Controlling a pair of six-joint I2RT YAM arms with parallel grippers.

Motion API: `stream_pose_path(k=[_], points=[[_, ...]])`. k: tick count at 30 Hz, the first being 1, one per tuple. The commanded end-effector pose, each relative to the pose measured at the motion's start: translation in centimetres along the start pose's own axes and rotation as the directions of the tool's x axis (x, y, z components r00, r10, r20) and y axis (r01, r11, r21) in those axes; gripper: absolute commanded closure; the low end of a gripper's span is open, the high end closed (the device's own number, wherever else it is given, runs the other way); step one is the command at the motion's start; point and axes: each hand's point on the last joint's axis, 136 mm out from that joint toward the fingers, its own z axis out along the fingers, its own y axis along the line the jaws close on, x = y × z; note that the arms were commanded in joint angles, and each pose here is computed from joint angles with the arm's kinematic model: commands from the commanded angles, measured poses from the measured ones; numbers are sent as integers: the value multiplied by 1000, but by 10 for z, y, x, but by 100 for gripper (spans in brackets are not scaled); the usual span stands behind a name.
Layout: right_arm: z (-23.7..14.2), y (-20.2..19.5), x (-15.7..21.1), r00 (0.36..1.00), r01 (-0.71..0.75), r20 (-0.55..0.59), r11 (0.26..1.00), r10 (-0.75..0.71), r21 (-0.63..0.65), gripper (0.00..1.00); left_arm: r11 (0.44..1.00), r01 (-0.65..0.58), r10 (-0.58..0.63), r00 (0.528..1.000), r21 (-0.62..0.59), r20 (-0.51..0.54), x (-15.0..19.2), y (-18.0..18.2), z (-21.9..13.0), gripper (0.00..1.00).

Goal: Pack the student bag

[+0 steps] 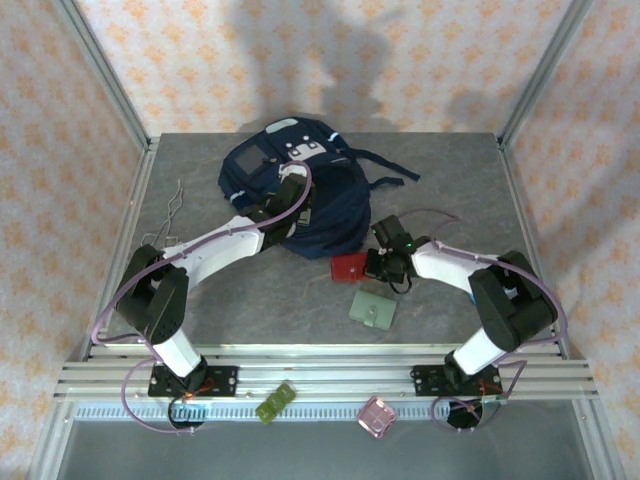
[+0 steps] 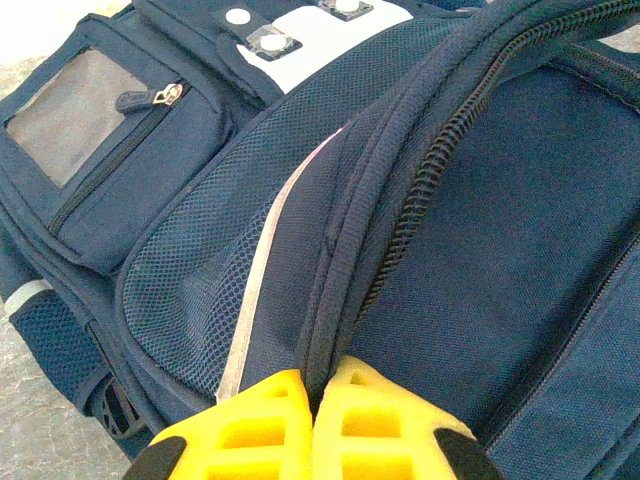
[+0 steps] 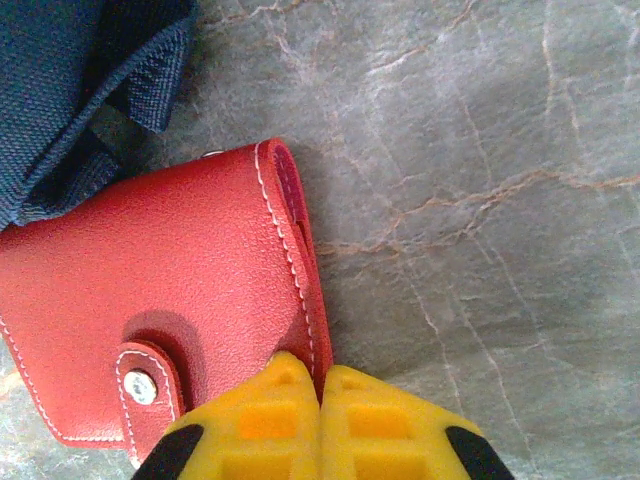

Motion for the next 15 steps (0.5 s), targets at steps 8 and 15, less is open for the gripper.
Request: stream_pose_path(k=[8, 15], points=[[-58, 59, -21, 997, 43, 64, 977, -30, -209, 100, 998, 56, -57, 996, 13, 65, -28, 5, -12, 100], [-127, 84, -46, 983, 98, 178, 937, -39, -335, 100, 994, 100, -103, 990, 40, 98, -46, 11, -19, 100]])
